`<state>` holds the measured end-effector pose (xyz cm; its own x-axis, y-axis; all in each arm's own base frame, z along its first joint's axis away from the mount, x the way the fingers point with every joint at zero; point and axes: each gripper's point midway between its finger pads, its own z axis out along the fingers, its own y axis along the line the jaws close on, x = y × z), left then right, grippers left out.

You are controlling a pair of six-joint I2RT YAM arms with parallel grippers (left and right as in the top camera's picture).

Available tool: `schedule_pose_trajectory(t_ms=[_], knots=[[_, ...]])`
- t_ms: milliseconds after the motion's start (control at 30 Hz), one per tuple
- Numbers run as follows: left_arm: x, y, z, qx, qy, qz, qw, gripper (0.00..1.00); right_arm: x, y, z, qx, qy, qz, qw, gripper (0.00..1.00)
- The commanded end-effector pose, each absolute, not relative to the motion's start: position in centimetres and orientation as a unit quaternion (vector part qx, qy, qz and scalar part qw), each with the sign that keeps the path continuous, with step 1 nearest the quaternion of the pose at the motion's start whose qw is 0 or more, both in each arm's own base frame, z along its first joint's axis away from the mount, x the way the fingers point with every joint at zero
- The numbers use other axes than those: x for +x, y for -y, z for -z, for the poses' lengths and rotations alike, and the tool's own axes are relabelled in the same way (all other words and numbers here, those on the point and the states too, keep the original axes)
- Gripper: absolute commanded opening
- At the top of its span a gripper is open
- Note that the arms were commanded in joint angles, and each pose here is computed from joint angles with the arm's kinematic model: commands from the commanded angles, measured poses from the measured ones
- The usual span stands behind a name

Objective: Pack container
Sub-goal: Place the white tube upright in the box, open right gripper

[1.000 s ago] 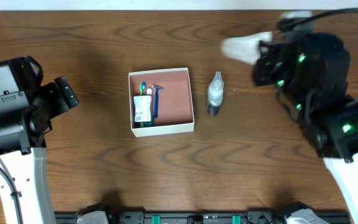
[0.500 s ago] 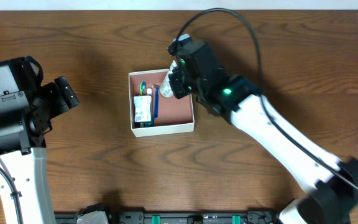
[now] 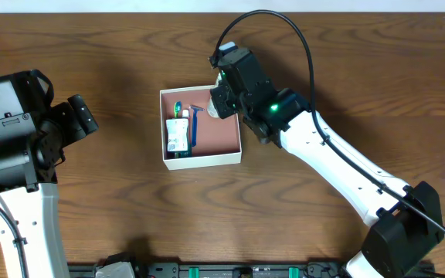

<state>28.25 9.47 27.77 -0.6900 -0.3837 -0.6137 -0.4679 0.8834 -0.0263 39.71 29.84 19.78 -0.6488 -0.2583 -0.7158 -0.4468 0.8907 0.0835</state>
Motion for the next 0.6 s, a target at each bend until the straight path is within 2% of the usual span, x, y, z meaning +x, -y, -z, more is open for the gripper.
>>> schedule_pose_trajectory(t_ms=[0, 167, 333, 367, 467, 500, 567], knots=[[28.2, -9.8, -28.1, -0.241, -0.913, -0.071, 0.322, 0.98, 40.3, -29.4, -20.7, -0.194, -0.897, -0.115, 0.381, 0.01], [28.2, -9.8, -28.1, -0.241, -0.913, -0.071, 0.322, 0.98, 40.7, -28.3, -20.3, -0.181, -0.901, -0.084, 0.385, 0.02], [28.2, -9.8, -28.1, -0.241, -0.913, -0.071, 0.322, 0.98, 40.8, -28.2, -20.3, -0.180, -0.901, -0.085, 0.385, 0.09], [28.2, -9.8, -28.1, -0.241, -0.913, -0.071, 0.322, 0.98, 40.8, -28.3, -20.4, -0.181, -0.901, -0.087, 0.385, 0.18], [28.2, -9.8, -28.1, -0.241, -0.913, -0.071, 0.322, 0.98, 41.0, -28.8, -20.9, -0.183, -0.895, -0.097, 0.395, 0.53], [28.2, -9.8, -28.1, -0.241, -0.913, -0.071, 0.322, 0.98, 41.1, -28.9, -21.0, -0.182, -0.893, -0.099, 0.398, 0.57], [28.2, -9.8, -28.1, -0.241, -0.913, -0.071, 0.322, 0.98, 41.4, -29.1, -21.8, -0.180, -0.888, -0.105, 0.410, 0.59]])
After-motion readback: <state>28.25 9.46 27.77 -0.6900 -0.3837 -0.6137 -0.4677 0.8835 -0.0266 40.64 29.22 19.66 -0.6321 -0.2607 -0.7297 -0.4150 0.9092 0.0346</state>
